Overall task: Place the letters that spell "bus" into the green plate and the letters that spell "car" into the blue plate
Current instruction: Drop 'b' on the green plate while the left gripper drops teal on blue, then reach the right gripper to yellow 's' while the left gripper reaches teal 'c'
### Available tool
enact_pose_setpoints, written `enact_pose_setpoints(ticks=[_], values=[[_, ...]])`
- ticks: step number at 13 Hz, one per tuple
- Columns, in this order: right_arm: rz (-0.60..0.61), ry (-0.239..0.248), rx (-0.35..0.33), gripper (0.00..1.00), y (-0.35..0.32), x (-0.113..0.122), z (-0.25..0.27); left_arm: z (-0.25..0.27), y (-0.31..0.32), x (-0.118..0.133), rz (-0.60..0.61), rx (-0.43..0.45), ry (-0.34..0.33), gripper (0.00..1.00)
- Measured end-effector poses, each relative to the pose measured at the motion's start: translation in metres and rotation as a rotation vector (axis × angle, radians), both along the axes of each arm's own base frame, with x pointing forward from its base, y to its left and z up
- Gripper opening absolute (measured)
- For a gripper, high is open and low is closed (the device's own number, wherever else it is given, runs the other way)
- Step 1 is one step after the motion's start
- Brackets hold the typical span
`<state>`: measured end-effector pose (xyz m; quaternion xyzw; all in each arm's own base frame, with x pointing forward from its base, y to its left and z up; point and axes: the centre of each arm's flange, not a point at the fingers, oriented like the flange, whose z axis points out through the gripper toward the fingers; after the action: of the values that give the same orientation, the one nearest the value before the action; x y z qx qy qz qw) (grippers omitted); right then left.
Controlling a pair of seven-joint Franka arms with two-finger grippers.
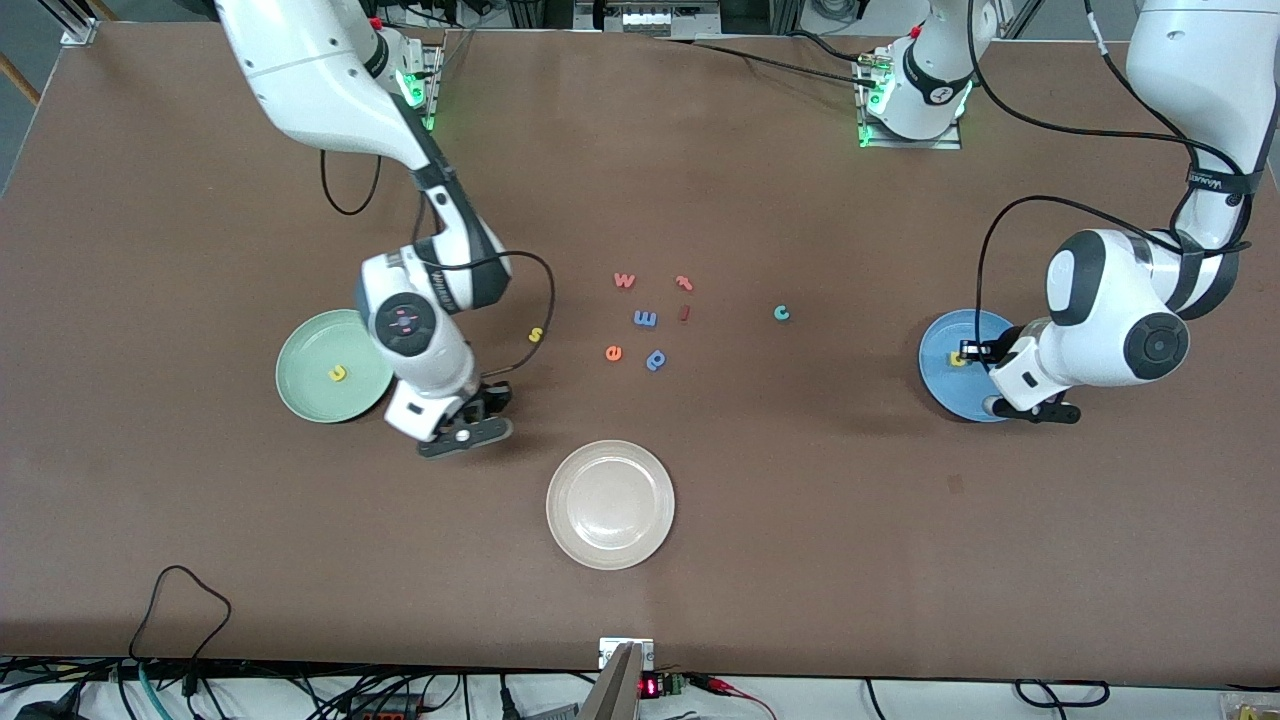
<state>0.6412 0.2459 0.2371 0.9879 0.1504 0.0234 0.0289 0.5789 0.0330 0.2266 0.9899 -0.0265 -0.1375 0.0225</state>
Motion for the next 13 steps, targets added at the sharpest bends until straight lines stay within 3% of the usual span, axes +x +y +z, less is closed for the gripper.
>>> enact_pose_setpoints(ticks=[2, 5, 8, 11, 12, 13], values=[[-0.049, 0.061, -0.014, 0.27, -0.064, 0.005, 0.030, -0.026, 0.017, -0.015, 0.010, 0.006, -0.028, 0.17], [-0.124, 0.144, -0.019, 0.27, -0.161, -0.011, 0.025, -0.048, 0.019, -0.026, 0.015, -0.004, -0.019, 0.17], [-0.166, 0.216, -0.022, 0.27, -0.207, -0.034, -0.006, -0.039, 0.019, -0.018, 0.015, -0.002, -0.046, 0.41], [-0.164, 0.231, -0.023, 0.56, -0.205, -0.041, -0.013, 0.010, -0.001, 0.004, -0.023, -0.003, -0.016, 0.74], [-0.161, 0.226, -0.020, 0.67, -0.203, -0.040, -0.010, 0.028, -0.022, 0.010, -0.039, -0.008, 0.008, 0.82], [-0.152, 0.214, -0.012, 0.76, -0.196, -0.039, -0.002, 0.042, -0.051, 0.012, -0.051, -0.012, 0.022, 0.82]])
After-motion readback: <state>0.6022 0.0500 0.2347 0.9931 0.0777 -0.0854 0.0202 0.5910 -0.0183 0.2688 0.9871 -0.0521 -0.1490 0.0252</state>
